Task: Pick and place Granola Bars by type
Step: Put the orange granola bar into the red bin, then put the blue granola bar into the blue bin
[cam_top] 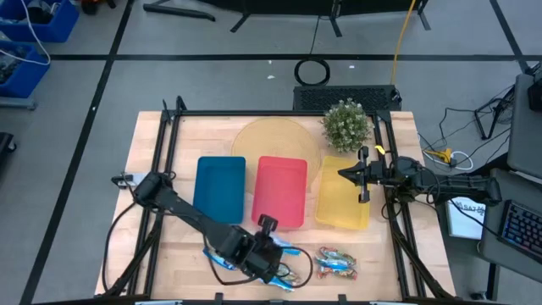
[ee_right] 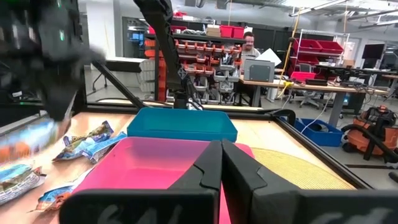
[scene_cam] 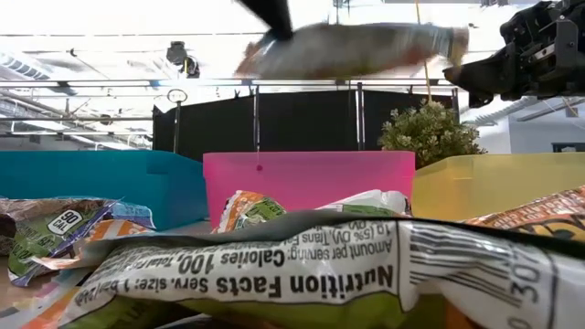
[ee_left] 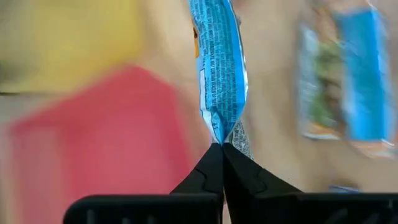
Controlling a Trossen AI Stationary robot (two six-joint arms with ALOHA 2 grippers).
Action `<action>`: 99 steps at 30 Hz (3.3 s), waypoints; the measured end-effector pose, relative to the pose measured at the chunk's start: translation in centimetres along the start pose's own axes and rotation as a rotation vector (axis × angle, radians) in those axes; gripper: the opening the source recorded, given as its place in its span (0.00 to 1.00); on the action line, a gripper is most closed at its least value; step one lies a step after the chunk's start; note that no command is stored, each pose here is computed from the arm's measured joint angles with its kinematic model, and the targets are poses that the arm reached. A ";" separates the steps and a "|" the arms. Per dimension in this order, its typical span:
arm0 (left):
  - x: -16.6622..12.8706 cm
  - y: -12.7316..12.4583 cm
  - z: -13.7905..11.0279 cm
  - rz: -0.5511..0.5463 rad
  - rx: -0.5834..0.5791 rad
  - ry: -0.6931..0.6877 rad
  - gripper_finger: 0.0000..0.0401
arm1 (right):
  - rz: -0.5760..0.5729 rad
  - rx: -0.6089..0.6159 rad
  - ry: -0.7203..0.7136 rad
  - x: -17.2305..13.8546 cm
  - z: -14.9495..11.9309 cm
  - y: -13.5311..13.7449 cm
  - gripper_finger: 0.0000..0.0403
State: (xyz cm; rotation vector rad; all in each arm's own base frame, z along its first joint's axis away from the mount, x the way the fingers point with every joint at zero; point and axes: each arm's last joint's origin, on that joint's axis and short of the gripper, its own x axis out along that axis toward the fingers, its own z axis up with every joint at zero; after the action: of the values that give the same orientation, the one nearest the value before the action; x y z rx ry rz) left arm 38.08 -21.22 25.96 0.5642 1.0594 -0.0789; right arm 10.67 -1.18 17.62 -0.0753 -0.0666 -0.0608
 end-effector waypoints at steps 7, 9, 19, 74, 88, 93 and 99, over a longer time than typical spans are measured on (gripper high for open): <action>1.0 6.4 -1.7 0.208 -0.099 0.202 0.01 | -0.002 -0.005 -0.031 0.0 0.3 0.0 0.00; 3.2 7.8 -3.2 0.219 -0.133 0.276 0.01 | -0.003 -0.009 -0.041 0.0 0.4 0.0 0.00; 11.2 9.4 -8.3 0.029 -0.196 0.344 0.01 | -0.004 -0.042 -0.047 0.0 0.4 0.0 0.00; -2.7 -9.3 -16.3 -0.290 -0.394 0.247 0.80 | -0.003 -0.065 -0.119 0.0 1.1 0.0 0.00; 1.3 -8.7 -18.5 -0.333 -0.445 0.241 0.61 | -0.006 -0.076 -0.139 -0.1 1.3 -0.1 0.00; 1.6 -8.6 -18.8 -0.338 -0.443 0.255 0.50 | -0.005 -0.081 -0.133 -0.1 1.3 -0.1 0.00; 1.3 -8.9 -18.2 -0.457 -0.385 0.241 0.26 | -0.005 -0.081 -0.129 -0.1 1.2 -0.1 0.00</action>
State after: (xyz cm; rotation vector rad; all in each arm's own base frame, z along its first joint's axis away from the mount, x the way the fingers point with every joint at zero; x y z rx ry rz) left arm 21.26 -19.93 14.70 -0.0255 1.3845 -0.2050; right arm 10.52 -1.14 18.86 -0.1595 -0.1935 -0.0638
